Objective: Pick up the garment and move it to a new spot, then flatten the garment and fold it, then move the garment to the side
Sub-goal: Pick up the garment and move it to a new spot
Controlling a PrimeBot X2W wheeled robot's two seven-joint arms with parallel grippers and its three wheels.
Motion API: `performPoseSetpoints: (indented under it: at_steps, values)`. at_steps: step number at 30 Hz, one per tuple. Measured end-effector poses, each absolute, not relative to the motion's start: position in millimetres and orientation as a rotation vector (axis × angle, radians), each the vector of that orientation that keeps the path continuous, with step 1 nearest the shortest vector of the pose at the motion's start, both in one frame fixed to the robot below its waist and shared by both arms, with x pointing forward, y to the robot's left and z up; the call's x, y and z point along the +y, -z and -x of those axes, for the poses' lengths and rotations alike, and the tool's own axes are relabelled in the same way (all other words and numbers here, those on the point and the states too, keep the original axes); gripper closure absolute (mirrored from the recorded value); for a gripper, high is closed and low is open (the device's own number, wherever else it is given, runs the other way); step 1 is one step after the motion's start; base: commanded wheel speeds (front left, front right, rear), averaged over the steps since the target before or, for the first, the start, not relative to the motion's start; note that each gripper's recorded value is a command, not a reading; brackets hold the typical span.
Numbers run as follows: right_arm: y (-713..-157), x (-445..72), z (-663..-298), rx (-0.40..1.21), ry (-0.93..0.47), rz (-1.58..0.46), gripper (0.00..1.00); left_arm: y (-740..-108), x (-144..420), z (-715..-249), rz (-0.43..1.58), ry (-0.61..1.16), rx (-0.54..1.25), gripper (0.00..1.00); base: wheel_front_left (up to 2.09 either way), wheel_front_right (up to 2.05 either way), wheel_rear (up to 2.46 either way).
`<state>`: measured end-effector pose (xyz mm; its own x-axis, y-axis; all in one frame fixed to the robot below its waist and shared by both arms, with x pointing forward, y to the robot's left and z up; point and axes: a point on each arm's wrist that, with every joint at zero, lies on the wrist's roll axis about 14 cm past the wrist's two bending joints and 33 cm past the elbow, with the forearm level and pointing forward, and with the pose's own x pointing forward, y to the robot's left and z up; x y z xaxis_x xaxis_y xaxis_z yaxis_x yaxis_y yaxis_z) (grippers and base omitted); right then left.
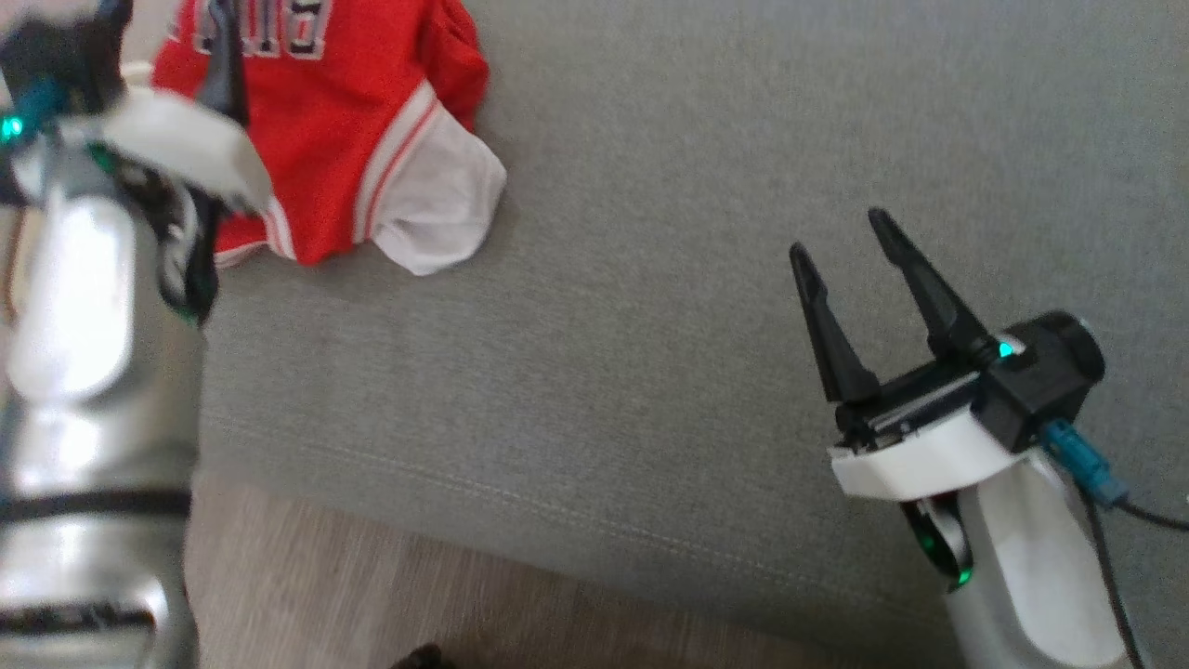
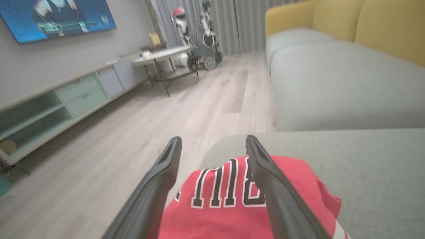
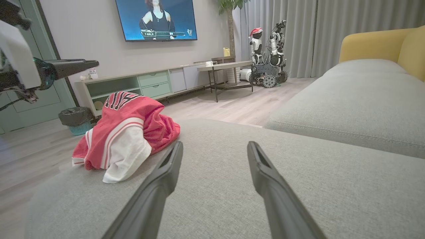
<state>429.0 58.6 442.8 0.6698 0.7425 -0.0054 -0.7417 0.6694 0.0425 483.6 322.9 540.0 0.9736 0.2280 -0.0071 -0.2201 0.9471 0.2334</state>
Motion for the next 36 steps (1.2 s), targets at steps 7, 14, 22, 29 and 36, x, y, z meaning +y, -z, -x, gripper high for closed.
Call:
performPoseSetpoints:
  at_steps: [7,14,22,29,36]
  values:
    - [-415,48,-448,0.063,-0.811,-0.046,0.00,-466,340,-519,-0.175,-0.233,0.368,0.00,0.00,0.00,0.00]
    - [-397,31,-458,0.098,-0.768,-0.043,0.00,-387,343,-505,-0.139,-0.224,0.670,0.00,0.00,0.00,0.00]
    - [-396,25,-462,0.096,-0.752,-0.038,0.00,-387,336,-510,-0.132,-0.195,0.640,1.00,0.00,0.00,0.00]
    - [-427,36,-457,0.039,-0.755,-0.064,0.00,-444,327,-527,-0.254,-0.106,0.393,1.00,0.00,0.00,0.00]
    - [-468,39,-446,-0.033,-0.736,-0.082,0.00,-519,310,-533,-0.367,-0.019,0.190,1.00,0.00,0.00,0.00]
